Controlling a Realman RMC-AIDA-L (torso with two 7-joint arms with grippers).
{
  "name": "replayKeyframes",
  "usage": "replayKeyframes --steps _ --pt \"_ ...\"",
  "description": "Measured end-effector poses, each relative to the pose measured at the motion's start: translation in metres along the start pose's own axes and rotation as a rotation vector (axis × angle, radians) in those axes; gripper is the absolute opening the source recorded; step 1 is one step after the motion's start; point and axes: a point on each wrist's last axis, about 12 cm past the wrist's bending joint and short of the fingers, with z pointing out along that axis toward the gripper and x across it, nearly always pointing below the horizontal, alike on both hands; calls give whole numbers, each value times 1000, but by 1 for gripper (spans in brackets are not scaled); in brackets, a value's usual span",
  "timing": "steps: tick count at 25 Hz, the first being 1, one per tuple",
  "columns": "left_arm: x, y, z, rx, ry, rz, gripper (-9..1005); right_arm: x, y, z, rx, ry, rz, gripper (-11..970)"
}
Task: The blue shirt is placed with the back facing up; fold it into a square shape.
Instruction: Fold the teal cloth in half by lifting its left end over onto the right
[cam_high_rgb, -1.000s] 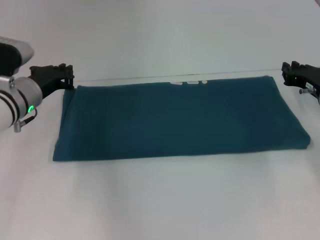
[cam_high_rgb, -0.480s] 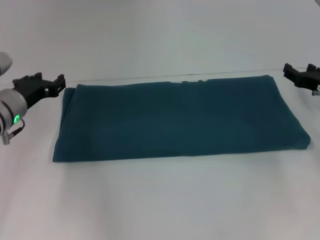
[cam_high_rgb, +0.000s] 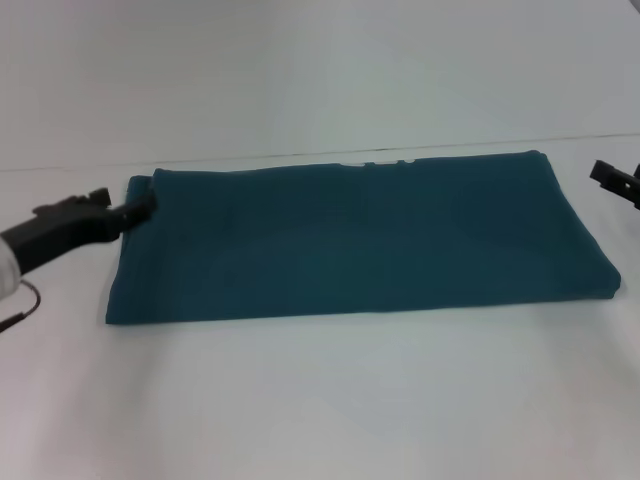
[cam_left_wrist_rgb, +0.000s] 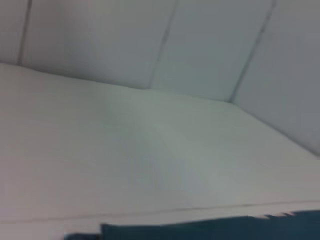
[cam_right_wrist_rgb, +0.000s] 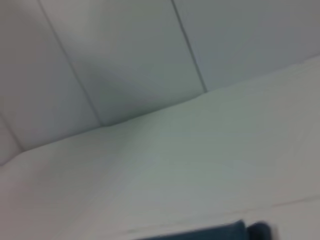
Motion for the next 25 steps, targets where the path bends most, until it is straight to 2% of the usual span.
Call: replayKeyframes --steps 4,12,19,25 --pt "8 1 -19 46 40 -38 773 -4 -4 -19 -63 66 62 824" --pt "21 9 -36 19 127 -59 773 -25 -5 -51 -153 172 180 820" --pt "33 19 -43 -49 182 -71 774 -35 -15 -65 -122 243 252 823" --pt "39 21 -43 -67 202 -84 774 -35 -20 -69 -87 303 289 819"
